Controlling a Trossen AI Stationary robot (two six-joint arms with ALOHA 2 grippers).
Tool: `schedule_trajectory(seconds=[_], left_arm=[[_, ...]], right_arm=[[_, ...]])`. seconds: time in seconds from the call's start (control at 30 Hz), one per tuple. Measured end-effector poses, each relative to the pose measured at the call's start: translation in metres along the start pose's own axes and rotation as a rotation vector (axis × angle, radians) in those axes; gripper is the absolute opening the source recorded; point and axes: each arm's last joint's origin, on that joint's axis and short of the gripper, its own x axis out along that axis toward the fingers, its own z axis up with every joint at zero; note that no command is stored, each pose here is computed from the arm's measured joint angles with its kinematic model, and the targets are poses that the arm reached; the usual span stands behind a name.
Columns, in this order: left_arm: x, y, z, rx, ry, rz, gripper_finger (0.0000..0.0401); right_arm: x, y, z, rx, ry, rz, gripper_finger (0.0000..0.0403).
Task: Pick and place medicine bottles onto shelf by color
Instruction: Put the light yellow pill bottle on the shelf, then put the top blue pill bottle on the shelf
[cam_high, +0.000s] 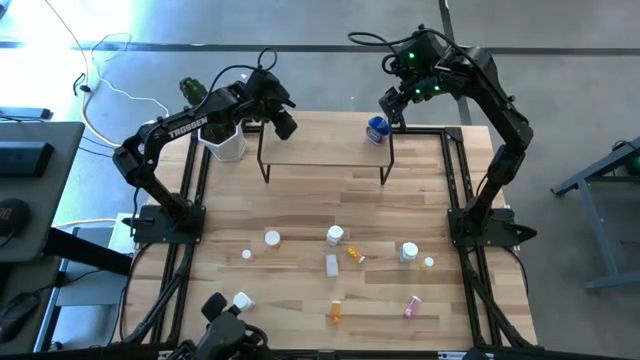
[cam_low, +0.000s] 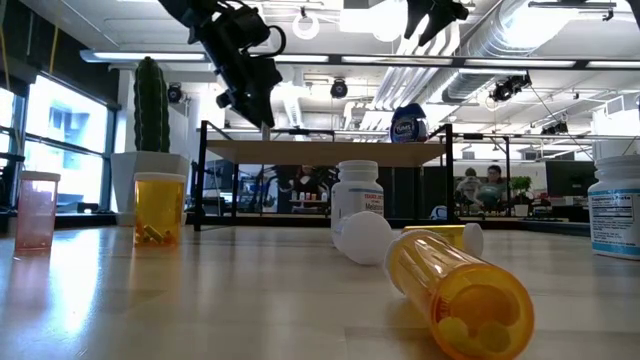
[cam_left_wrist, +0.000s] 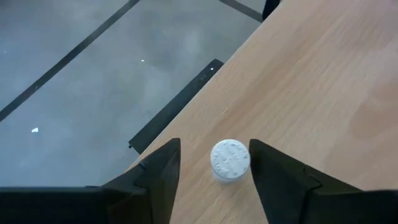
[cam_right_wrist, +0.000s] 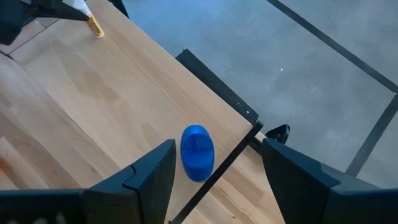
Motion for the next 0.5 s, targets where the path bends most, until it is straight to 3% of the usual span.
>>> schedule_trajectory(seconds=[0.5], left_arm=[[-0.042,0.005,0.007,-0.011,-0.097,0.043,0.0184]], right_arm=[[0.0,0.0,0.0,0.0,0.0,-0.001,0.0229]])
